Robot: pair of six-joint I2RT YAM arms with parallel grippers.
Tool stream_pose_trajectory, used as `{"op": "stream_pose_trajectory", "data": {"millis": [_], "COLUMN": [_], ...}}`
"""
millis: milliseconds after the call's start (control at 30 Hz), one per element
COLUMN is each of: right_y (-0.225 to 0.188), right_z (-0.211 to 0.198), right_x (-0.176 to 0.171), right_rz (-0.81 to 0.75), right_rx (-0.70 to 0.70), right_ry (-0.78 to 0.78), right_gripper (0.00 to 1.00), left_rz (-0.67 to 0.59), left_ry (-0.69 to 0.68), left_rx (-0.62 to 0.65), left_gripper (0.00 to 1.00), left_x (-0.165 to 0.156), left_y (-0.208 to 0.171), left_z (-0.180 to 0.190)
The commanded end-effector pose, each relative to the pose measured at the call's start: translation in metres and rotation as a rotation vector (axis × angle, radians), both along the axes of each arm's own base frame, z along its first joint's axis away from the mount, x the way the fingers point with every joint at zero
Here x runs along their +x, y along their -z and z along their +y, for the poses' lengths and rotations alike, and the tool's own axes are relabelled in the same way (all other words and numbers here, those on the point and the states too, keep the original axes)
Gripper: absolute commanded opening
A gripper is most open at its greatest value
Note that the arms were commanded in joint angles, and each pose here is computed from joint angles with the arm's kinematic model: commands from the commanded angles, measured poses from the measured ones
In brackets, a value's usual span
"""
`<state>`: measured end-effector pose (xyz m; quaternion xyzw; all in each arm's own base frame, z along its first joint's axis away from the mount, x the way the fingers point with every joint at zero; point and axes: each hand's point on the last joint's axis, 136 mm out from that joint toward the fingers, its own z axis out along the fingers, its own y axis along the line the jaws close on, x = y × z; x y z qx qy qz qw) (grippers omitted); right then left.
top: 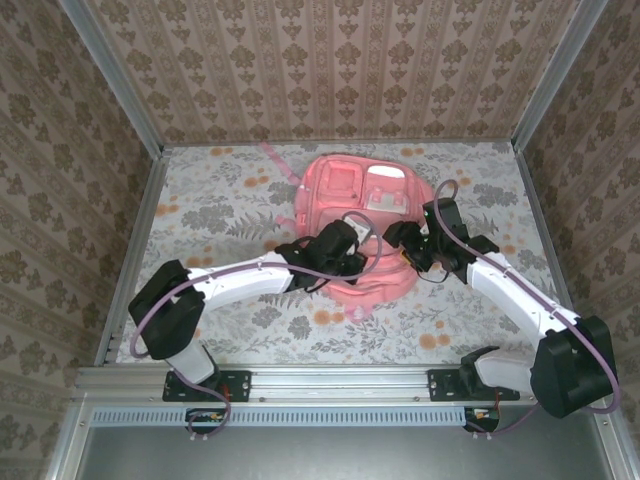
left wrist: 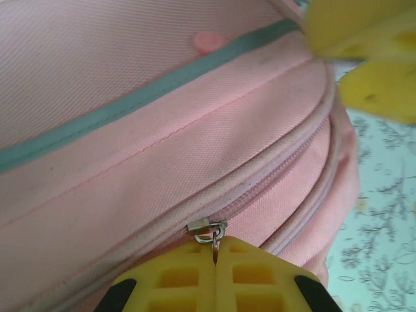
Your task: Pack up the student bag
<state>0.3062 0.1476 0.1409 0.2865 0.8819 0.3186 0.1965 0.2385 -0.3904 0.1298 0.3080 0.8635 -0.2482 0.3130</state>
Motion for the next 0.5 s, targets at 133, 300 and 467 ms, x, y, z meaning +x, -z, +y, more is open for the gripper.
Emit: {"op": "stream_pose_trajectory", "data": {"millis": [133,300,467], "right_y": [0.015,0.022,0.021], "right_z": [-0.007,-0.008,-0.017], "right_x": [-0.006,0.004,0.015], "right_rz": [0.077,0.075,0.038], "right_rx": [0.015,-0.010,-0.072], "right_ry": [0.086,0.098,0.116], "right_gripper": [0.59,0.40,0.14], "left_rz": [-0.024,-0.028,-0.026], "left_ry": [0.068,0.039,-0.020], "left_rx": [-0.100,-0.055,0.043], "left_gripper": [0.00,0.00,0.00], "left_x": [-0.003,-0.001,0.003], "left_y": [-0.026,-0.022,-0.011], "left_z": [-0.034,-0.024,0.005]}}
